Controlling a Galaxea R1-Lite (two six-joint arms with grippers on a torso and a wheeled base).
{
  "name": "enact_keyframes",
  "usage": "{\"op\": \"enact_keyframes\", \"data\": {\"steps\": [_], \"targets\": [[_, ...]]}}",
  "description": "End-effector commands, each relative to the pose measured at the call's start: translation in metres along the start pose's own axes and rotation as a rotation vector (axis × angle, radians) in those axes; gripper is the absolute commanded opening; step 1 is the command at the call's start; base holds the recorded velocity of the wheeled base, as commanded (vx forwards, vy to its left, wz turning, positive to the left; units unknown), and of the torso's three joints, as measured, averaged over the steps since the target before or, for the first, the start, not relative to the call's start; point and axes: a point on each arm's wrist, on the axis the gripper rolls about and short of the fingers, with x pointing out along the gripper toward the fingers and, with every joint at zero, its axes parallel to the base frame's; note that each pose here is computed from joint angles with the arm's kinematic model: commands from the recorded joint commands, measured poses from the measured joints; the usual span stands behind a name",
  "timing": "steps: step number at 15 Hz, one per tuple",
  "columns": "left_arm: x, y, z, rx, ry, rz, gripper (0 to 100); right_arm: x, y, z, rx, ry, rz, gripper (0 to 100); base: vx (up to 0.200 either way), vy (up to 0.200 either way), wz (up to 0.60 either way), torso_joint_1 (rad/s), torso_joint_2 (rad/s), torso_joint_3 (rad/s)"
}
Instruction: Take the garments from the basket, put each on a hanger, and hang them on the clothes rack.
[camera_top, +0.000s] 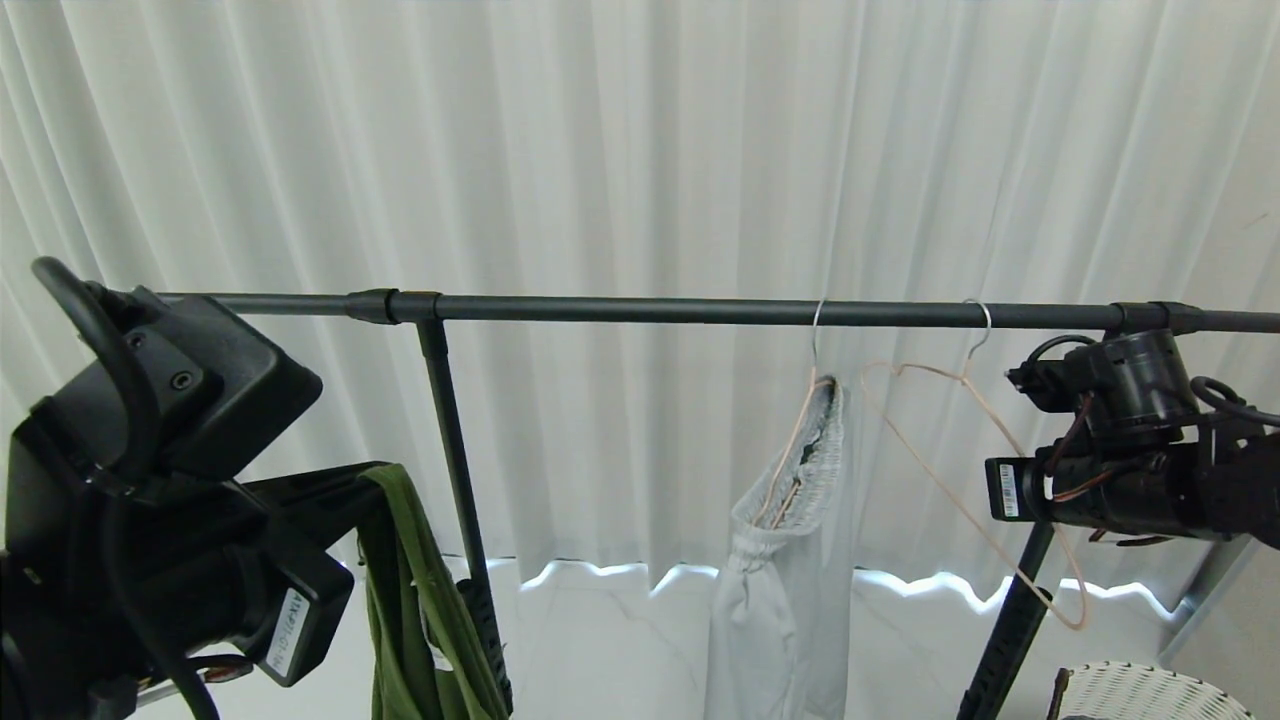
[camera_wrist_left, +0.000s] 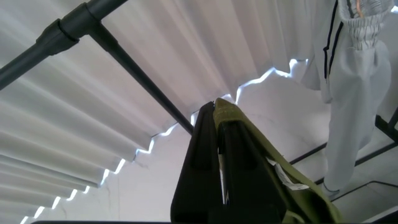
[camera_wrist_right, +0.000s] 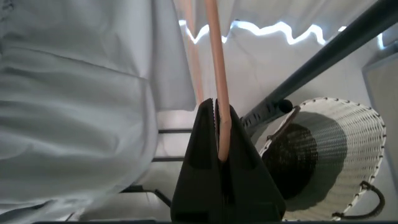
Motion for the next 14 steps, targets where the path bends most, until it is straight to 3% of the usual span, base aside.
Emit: {"op": "enact_keyframes", "data": {"steps": [1, 9, 14], "targets": [[0.000, 0.000, 0.000, -0.002, -0.003, 0.002, 0, -0.003, 0.000, 0.002, 0.002, -0.010, 0.003, 0, 0.000, 0.000, 0.00, 0.000, 0.00, 0.000], [0.002, 0.000, 0.003, -0.013, -0.034, 0.010, 0, -0.042, -0.005, 0.012, 0.024, -0.121, 0.035, 0, 0.000, 0.000, 0.00, 0.000, 0.00, 0.000], [0.002, 0.000, 0.004, -0.011, -0.035, 0.012, 0, -0.085, -0.016, -0.001, 0.029, -0.153, 0.050, 0, 0.000, 0.000, 0.00, 0.000, 0.00, 0.000]]}}
